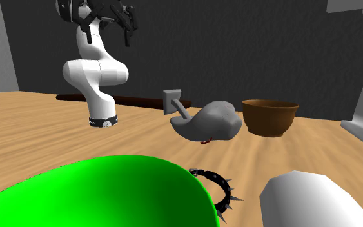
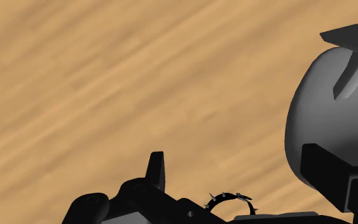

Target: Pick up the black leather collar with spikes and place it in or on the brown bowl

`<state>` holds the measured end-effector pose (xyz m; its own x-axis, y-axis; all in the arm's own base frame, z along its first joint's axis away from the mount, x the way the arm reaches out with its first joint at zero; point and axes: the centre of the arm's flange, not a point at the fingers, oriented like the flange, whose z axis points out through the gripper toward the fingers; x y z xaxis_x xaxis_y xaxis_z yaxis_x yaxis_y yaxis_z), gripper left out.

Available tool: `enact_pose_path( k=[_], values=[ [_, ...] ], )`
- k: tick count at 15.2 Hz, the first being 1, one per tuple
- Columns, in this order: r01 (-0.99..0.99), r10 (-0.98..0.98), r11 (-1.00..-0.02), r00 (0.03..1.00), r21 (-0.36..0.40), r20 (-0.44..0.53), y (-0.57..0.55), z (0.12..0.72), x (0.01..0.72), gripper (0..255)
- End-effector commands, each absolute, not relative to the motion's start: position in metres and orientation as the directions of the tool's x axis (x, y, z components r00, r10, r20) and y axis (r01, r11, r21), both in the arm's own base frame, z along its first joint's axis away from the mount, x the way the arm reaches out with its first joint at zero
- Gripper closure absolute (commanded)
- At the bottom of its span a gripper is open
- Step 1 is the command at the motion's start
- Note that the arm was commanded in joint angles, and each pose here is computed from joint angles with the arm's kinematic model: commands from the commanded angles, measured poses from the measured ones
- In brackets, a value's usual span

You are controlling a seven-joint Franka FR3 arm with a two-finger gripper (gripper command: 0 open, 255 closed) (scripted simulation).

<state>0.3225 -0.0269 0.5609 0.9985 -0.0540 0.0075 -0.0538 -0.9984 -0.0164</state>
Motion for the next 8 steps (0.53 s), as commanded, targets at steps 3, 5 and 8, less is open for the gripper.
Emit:
enact_pose_path(
  k=[3, 5, 8],
  values=[
    [-0.055, -0.056, -0.998, 0.998, -0.026, 0.011, -0.022, 0.543, 0.341, 0],
    [-0.057, -0.057, -0.998, 0.998, -0.036, 0.015, -0.017, 0.526, 0.359, 0],
    [-0.059, -0.060, -0.997, 0.998, -0.051, 0.021, -0.009, 0.500, 0.386, 0]
  ],
)
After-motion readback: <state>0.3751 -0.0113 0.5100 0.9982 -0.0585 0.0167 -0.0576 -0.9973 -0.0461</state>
